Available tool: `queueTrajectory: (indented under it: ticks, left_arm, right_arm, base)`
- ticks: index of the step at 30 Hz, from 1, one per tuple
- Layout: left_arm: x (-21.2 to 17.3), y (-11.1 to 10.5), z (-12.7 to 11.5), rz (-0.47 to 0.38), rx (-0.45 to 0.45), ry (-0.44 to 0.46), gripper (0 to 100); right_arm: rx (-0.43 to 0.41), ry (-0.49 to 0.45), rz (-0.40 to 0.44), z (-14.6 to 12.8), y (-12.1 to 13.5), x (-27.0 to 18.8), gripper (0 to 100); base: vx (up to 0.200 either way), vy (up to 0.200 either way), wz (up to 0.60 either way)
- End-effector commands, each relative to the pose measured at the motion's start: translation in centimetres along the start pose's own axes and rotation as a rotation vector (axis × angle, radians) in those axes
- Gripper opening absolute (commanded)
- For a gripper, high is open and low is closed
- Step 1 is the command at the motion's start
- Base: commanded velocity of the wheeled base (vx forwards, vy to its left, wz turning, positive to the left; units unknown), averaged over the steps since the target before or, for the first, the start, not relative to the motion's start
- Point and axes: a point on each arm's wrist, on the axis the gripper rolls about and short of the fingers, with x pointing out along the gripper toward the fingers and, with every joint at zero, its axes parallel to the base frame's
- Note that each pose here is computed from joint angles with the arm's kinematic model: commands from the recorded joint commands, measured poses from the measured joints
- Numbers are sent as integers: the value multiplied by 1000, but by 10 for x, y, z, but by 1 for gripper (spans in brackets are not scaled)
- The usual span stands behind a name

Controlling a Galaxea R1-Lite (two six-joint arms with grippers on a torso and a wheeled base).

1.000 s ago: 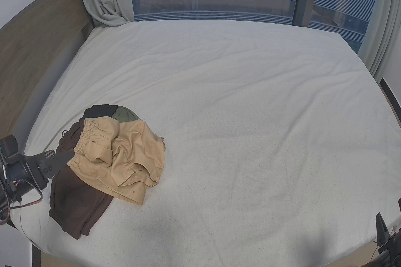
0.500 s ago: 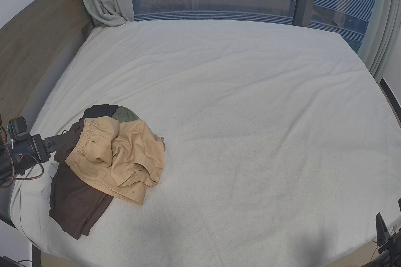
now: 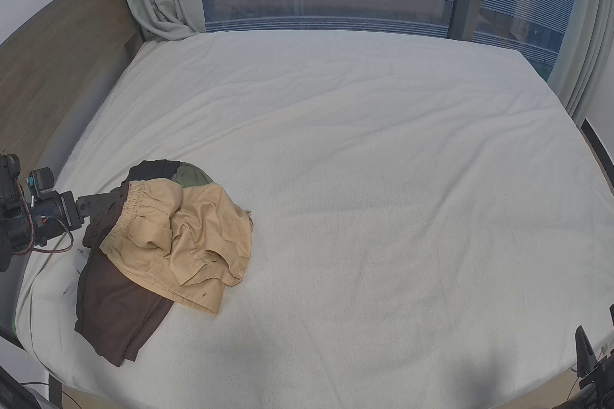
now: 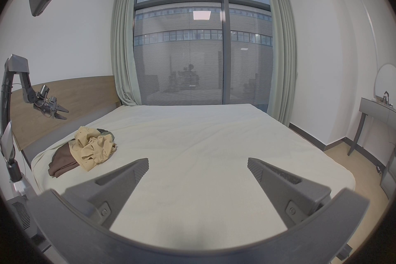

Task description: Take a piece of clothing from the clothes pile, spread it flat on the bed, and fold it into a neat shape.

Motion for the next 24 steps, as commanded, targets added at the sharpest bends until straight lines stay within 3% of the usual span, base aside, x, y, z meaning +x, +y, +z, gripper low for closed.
queueTrajectory:
  ticks: [1, 24]
  left_arm:
    - [14, 17, 1, -1, -15, 19, 100]
    - [73, 77, 5, -55, 31, 64, 100]
  right_arm:
    - [0, 8, 0, -5, 0, 1, 100]
    - [-1, 6, 0, -5, 0, 1, 100]
  base:
    - [0, 0, 0]
    - [0, 0, 0]
